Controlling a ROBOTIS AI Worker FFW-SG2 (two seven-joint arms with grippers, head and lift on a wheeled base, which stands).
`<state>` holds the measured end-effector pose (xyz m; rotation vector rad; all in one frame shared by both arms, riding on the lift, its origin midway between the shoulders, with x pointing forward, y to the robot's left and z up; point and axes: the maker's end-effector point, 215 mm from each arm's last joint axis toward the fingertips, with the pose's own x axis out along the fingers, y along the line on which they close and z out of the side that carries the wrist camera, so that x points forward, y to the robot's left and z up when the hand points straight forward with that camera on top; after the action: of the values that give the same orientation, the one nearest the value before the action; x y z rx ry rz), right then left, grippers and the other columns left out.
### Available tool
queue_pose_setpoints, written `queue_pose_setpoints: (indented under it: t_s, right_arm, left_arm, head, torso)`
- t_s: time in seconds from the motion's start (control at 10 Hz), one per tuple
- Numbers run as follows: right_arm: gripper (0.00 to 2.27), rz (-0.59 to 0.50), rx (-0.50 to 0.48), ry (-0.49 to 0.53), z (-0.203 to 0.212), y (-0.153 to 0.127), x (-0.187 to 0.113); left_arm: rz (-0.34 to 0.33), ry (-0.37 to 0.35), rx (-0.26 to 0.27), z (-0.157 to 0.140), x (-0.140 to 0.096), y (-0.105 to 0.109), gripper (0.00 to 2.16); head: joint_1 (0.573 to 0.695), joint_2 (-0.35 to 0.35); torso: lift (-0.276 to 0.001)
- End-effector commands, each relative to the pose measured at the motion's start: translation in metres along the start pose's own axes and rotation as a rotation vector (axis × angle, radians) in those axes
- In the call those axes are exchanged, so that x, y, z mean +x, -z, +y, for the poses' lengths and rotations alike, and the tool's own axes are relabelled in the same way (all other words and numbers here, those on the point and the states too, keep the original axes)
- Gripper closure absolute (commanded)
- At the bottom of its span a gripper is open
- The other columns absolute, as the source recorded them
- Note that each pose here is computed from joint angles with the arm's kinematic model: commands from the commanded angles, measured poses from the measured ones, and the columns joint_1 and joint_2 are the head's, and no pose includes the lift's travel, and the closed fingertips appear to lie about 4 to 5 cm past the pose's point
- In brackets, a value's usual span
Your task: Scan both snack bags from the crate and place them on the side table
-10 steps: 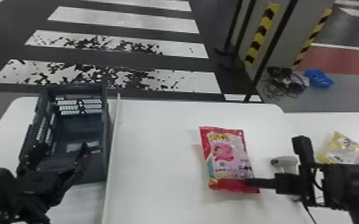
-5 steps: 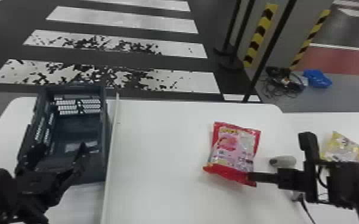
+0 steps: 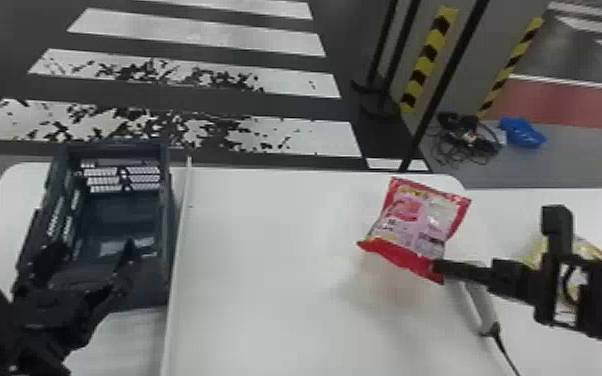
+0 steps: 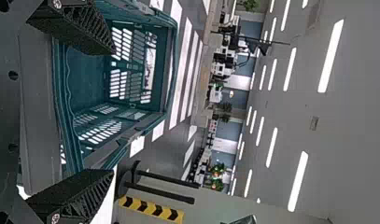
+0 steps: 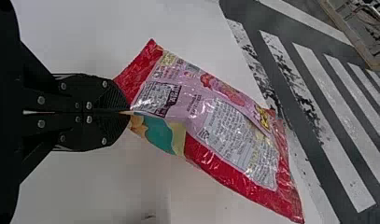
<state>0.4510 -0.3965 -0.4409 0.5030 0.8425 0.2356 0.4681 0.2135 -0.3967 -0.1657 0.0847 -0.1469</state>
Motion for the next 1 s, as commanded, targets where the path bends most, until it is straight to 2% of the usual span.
queue_pose_setpoints:
  t_s: [0.0,0.2,0.4,0.6,0.9]
  right_arm:
    - [2.26,-0.081,0.025,0.016,-0.01,-0.033,-0.019]
    - [2.26,-0.193,0.043,0.111,-0.045,-0.08,-0.051]
    - [2.26,-0.282,0.058,0.222,-0.088,-0.105,-0.077]
    - [2.26,-0.346,0.039,0.401,-0.137,-0.117,-0.096]
    - [2.26,-0.46,0.062,0.596,-0.213,-0.132,-0.125]
  left_arm:
    - [0.0,0.0,0.0,0.0,0.0,0.0,0.08]
    - [0.001,-0.003,0.0,0.001,-0.001,0.001,0.08]
    - [0.0,-0.001,0.001,0.0,-0.001,0.0,0.08]
    - [0.005,0.0,0.001,0.0,-0.001,0.002,0.08]
    - [0.004,0.002,0.007,0.001,-0.001,0.001,0.08]
  head:
    - [0.695,-0.213]
    - [0.695,-0.257]
    - [0.695,-0.302]
    - [0.695,-0.35]
    - [0.695,-0.35]
  torso:
    - [-0.095]
    - [-0.095]
    - [-0.095]
    - [-0.095]
    - [-0.095]
